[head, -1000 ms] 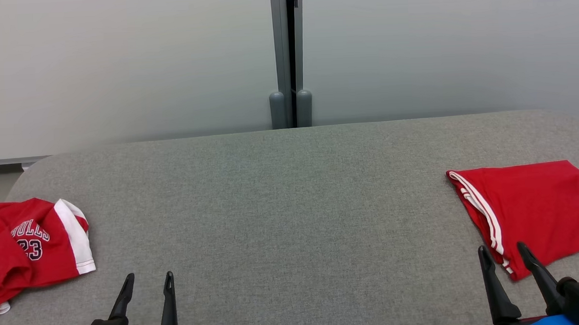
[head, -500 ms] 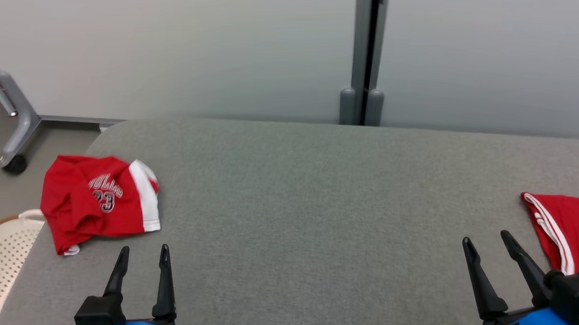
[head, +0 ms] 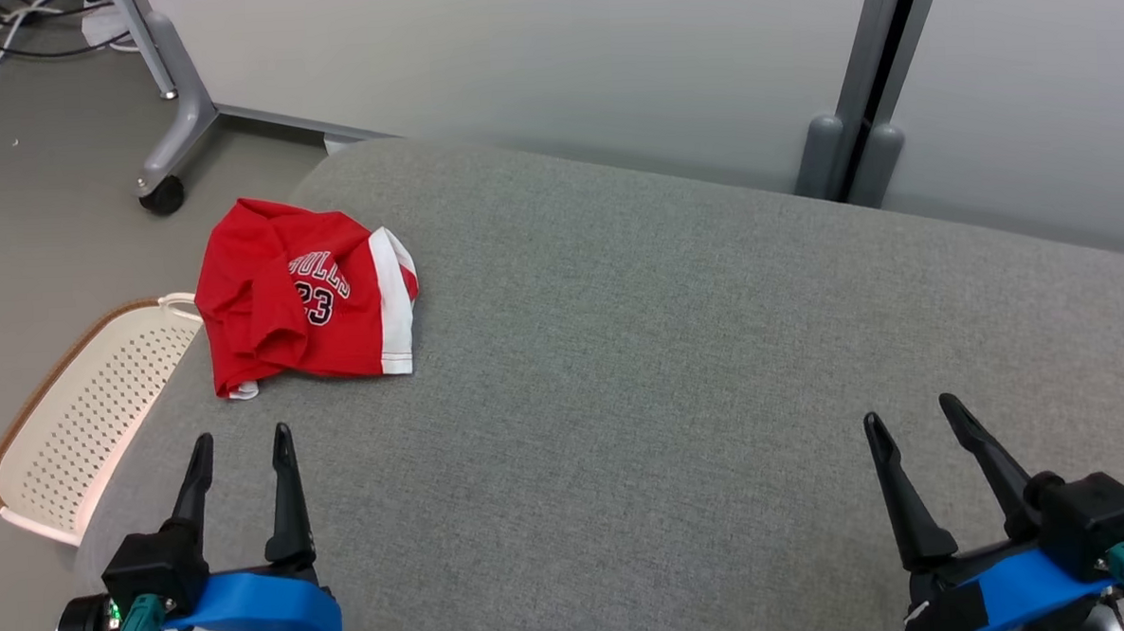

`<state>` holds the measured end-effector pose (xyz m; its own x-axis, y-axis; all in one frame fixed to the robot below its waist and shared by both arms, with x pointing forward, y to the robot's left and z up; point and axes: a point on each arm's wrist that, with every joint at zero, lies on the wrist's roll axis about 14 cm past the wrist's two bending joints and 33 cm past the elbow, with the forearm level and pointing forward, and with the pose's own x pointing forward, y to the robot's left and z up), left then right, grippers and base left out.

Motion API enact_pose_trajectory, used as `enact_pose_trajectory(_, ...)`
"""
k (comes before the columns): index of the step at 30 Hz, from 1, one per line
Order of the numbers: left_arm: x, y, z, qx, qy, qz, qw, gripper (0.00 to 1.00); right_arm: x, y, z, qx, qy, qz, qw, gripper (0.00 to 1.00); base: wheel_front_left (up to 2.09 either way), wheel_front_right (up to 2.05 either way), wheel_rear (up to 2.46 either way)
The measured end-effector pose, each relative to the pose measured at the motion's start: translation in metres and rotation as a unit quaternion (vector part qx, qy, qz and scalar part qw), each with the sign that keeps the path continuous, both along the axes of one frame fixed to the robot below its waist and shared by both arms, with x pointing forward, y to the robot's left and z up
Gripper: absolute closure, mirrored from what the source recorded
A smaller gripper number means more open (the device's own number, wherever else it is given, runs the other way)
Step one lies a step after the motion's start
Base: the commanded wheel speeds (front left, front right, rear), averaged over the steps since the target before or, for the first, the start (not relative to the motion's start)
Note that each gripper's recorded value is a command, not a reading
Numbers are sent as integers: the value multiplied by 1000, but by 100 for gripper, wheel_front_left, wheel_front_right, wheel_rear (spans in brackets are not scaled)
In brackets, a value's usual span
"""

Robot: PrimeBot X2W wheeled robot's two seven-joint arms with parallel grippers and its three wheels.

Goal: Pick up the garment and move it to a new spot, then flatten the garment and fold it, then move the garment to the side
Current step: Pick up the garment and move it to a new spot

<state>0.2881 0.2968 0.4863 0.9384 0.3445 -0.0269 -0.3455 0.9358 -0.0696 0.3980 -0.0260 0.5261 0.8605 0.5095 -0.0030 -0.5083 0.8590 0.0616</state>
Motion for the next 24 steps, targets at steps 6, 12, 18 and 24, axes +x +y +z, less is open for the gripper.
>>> enact_pose_trajectory(6,45,-9,-16,-13,25,-26,999,0,24,-8,-16,-9,16,-6,1000,0,0,0,0)
enact_pose_trajectory(12,108,-12,-57,-38,79,-45,995,0,53,-22,-46,-19,44,-21,999,0,0,0,0)
enact_pose_trajectory(18,140,10,-110,-51,157,-24,986,0,73,-33,-82,-28,76,-33,996,0,0,0,0)
enact_pose_trajectory(24,148,28,-147,-70,215,1,974,0,84,-42,-102,-33,90,-45,994,0,0,0,0)
